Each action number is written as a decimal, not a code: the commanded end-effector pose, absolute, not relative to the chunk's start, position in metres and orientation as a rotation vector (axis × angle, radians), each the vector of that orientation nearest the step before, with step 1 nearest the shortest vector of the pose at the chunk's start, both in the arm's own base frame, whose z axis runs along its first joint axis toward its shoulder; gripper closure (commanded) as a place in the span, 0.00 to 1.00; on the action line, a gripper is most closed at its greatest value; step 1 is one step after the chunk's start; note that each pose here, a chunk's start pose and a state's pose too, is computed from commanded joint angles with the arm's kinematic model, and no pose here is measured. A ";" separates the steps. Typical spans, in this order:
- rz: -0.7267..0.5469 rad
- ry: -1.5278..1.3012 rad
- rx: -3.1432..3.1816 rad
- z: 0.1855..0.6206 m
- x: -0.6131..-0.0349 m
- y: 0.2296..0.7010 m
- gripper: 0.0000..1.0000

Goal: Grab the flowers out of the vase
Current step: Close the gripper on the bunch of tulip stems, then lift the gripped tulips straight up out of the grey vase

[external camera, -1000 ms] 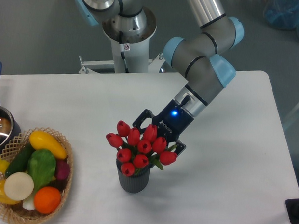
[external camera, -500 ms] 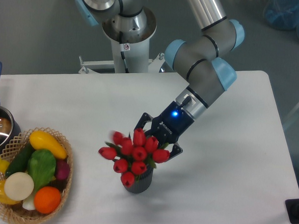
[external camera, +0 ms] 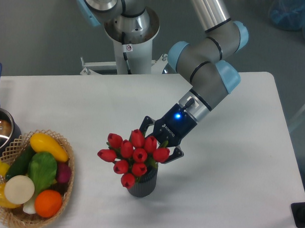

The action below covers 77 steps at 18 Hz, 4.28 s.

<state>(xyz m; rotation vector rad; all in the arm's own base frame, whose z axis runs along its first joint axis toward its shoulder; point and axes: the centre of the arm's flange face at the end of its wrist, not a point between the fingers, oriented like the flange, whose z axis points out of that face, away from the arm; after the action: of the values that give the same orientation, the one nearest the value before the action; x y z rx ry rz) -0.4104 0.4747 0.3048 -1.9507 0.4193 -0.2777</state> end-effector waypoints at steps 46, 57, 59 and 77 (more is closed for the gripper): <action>-0.220 0.349 -1.650 0.432 -0.407 0.419 0.67; -0.212 0.334 -1.599 0.463 -0.407 0.406 0.67; -0.221 0.310 -1.597 0.471 -0.409 0.400 0.67; -0.065 0.113 -1.609 0.487 -0.478 0.298 0.71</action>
<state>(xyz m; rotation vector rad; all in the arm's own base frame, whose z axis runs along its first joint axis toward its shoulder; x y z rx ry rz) -0.4782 0.2976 0.4867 -1.6094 0.1130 -0.0651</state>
